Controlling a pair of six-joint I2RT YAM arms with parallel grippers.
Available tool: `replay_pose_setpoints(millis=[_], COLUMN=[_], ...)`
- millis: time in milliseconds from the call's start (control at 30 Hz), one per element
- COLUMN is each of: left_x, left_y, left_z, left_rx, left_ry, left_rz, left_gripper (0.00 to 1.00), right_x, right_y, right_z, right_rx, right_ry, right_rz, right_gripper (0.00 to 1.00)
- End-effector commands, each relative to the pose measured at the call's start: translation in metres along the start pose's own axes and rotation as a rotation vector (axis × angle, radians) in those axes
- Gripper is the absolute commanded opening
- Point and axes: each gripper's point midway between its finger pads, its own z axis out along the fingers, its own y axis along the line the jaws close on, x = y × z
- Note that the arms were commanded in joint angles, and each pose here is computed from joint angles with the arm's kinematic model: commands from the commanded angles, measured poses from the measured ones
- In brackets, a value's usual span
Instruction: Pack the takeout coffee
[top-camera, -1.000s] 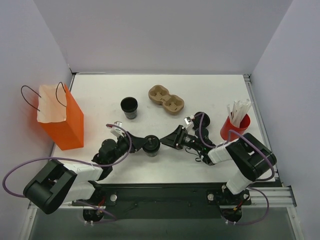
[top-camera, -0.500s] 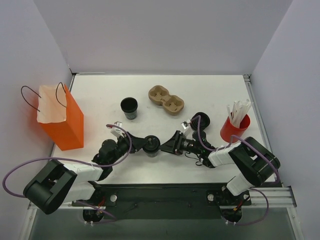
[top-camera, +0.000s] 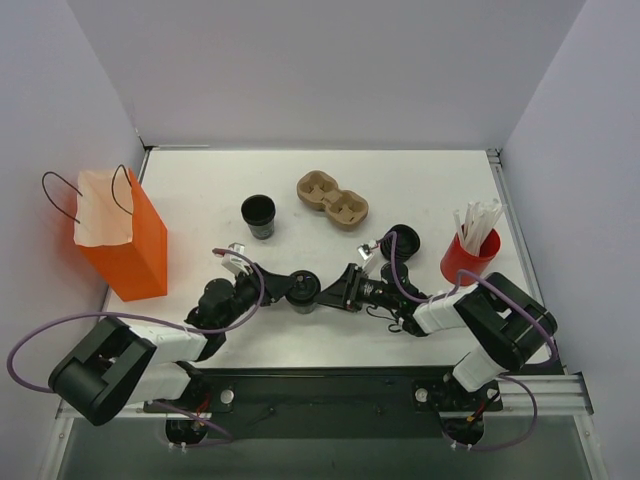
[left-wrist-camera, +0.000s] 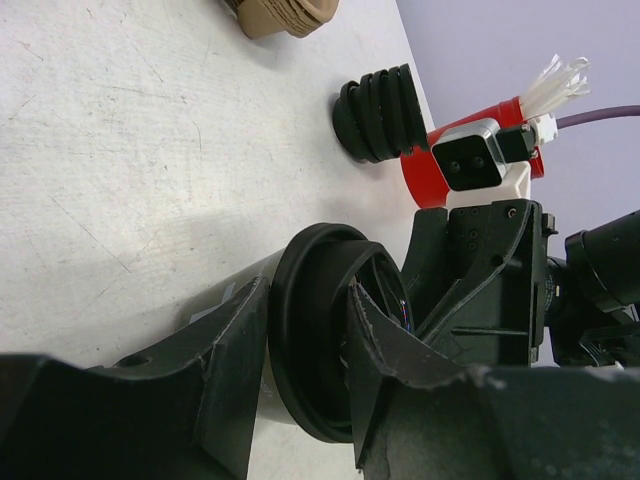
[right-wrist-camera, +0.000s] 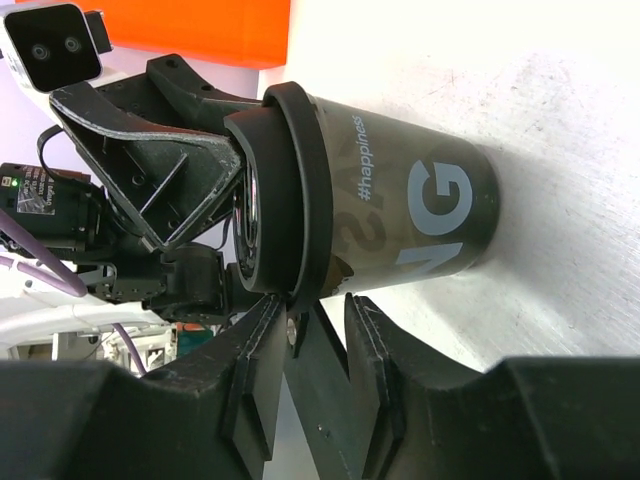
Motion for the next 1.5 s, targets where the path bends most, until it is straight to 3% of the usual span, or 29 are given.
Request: replay_pose_setpoints(millis=[0, 267, 567, 933, 1233, 1467], left_x=[0.090, 0.099, 0.104, 0.103, 0.109, 0.114], left_y=[0.104, 0.111, 0.116, 0.123, 0.120, 0.114], left_z=[-0.051, -0.053, -0.056, -0.059, -0.060, -0.054], left_rx=[-0.388, -0.404, -0.418, -0.461, -0.451, -0.419], left_ry=[0.334, 0.350, 0.361, 0.352, 0.352, 0.358], left_rz=[0.024, 0.015, 0.011, 0.012, 0.000, -0.020], left_gripper=[0.43, 0.43, 0.43, 0.43, 0.42, 0.41], right_x=[-0.007, 0.022, 0.053, 0.065, 0.013, 0.005], right_y=[-0.025, -0.086, -0.132, -0.160, -0.090, -0.081], right_z=[0.006, -0.014, -0.031, -0.058, -0.047, -0.040], right_rx=[0.115, 0.401, 0.535, 0.731, 0.754, 0.792], right_ry=[-0.038, -0.026, -0.005, 0.015, -0.017, 0.001], right_rz=[-0.014, -0.031, 0.033, -0.013, -0.188, -0.208], right_gripper=[0.28, 0.22, 0.20, 0.20, 0.20, 0.21])
